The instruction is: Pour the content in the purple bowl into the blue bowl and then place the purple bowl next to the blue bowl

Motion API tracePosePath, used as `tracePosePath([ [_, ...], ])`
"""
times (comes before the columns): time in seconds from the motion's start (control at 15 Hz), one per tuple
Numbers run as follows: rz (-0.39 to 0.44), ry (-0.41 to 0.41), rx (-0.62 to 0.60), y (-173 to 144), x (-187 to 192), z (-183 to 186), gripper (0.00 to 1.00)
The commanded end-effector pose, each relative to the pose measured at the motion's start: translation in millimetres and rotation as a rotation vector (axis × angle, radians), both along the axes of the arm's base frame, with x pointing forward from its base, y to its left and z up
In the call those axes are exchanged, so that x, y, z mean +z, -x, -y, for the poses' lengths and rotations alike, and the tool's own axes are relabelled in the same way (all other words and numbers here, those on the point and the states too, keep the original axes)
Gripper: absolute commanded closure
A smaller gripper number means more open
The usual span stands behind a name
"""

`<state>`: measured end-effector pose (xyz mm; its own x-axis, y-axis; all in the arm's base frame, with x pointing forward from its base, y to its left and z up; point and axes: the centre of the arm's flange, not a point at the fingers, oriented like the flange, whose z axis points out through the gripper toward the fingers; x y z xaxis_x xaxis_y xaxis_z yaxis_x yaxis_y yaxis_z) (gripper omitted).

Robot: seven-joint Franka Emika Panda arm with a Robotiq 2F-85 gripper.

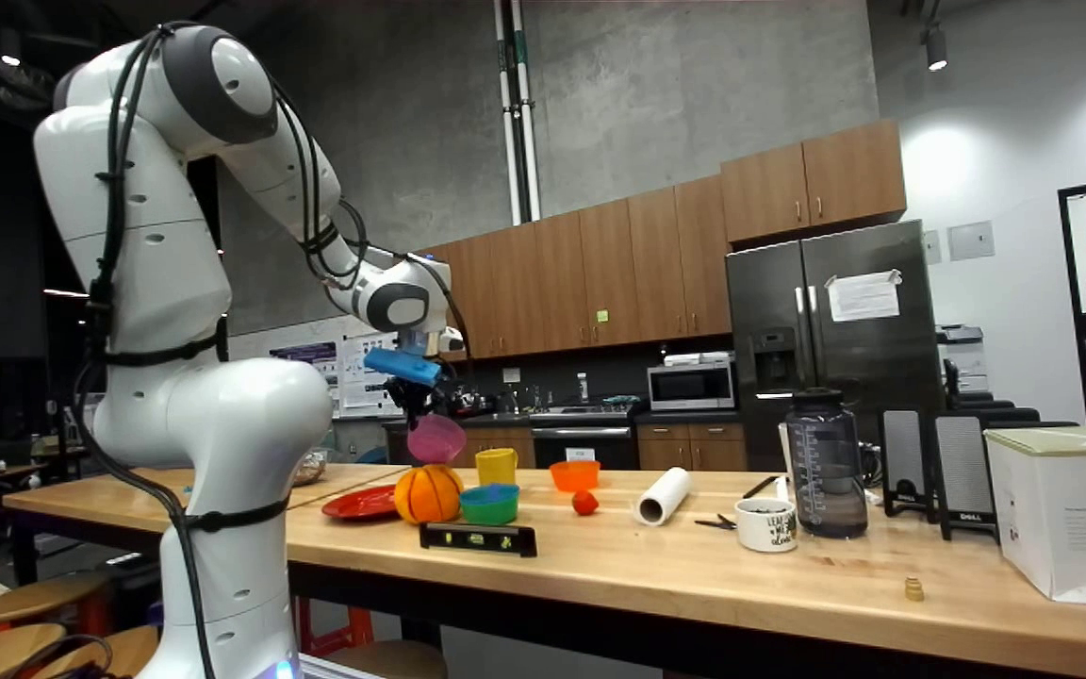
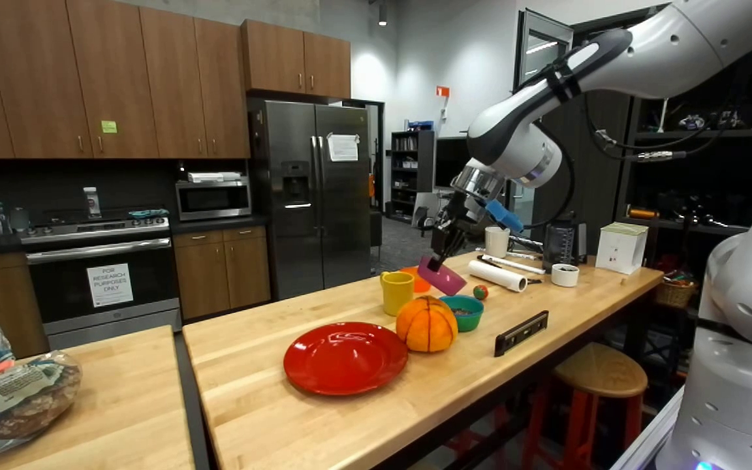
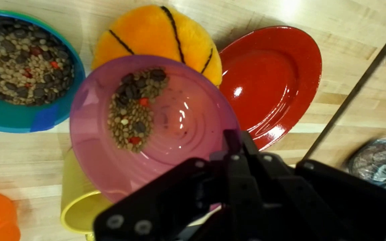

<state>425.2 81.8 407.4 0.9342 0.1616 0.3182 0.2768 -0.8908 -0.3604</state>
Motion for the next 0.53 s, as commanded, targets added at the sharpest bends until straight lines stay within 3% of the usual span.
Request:
tracePosePath([
  [0.0,0.039,-0.095,-0.042,11.8,-4.6,18.0,0.99],
  [0.47,0.063,-0.230,-0.069,9.2,-10.0,39.5,0.99],
])
